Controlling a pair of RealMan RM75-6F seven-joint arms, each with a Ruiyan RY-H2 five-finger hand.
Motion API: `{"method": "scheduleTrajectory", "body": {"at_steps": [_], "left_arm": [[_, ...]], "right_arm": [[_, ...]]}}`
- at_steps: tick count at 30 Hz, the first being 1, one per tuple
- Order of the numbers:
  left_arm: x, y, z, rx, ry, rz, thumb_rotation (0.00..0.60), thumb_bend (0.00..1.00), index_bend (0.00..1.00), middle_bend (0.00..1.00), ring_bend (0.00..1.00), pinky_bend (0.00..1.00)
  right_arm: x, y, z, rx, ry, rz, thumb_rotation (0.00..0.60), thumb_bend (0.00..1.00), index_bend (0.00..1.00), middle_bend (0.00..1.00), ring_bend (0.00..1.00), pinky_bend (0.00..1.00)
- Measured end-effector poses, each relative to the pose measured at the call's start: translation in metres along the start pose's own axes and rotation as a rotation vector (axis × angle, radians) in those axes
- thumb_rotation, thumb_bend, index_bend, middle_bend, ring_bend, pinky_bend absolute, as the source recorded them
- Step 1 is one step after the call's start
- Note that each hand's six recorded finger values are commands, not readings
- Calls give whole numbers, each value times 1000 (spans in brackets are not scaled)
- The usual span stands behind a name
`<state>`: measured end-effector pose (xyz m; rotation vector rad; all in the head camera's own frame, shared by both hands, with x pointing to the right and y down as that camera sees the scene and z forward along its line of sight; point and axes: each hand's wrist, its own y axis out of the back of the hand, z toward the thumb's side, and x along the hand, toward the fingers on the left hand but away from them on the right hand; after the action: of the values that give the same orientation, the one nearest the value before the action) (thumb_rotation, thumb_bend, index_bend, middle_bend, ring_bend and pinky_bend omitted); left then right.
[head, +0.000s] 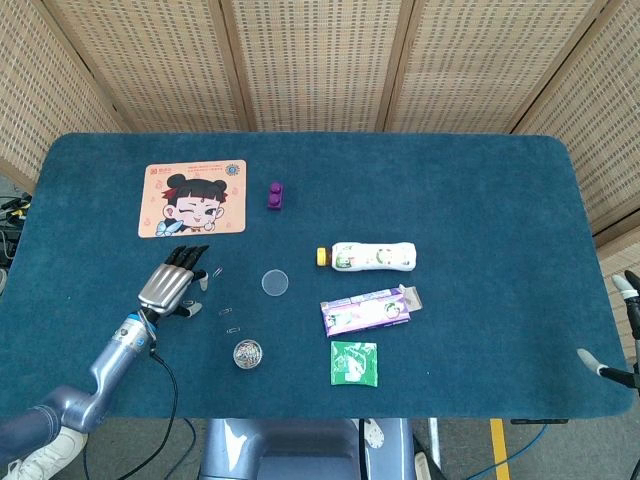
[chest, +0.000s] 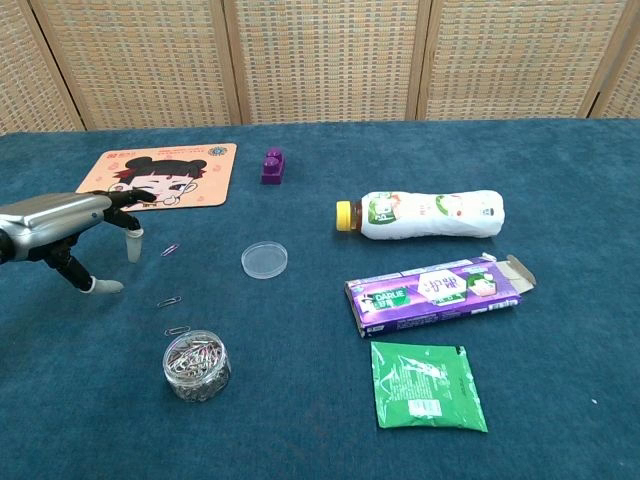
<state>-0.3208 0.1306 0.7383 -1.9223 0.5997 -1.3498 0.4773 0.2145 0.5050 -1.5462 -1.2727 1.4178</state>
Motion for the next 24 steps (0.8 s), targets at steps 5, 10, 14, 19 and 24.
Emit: {"method": "scheduleTrajectory", "body": {"at_steps": [5, 10, 14, 19, 24], "left_arm": [[-8, 4, -11, 1, 43, -18, 600, 259, 515, 0, 0, 0], [-8, -3, -16, -18, 82, -45, 600, 288, 524, 0, 0, 0], [-6, -9, -17, -34, 102, -58, 600, 304, 529, 0, 0, 0], [-6, -13, -18, -37, 117, -72, 600, 305, 530, 0, 0, 0], [-5, -15, -18, -40, 123, -80, 600, 304, 530, 0, 0, 0]], "right_arm": [[1, -1, 3, 2, 7, 1, 600, 0, 0, 0, 0, 0], [1, -1, 3, 4, 8, 3, 600, 0, 0, 0, 0, 0], [1, -1, 3, 3, 6, 3, 600, 0, 0, 0, 0, 0], [0, -1, 2, 4, 5, 4, 600, 0, 0, 0, 0, 0], [0, -1, 3, 3, 6, 2, 600, 0, 0, 0, 0, 0]]}}
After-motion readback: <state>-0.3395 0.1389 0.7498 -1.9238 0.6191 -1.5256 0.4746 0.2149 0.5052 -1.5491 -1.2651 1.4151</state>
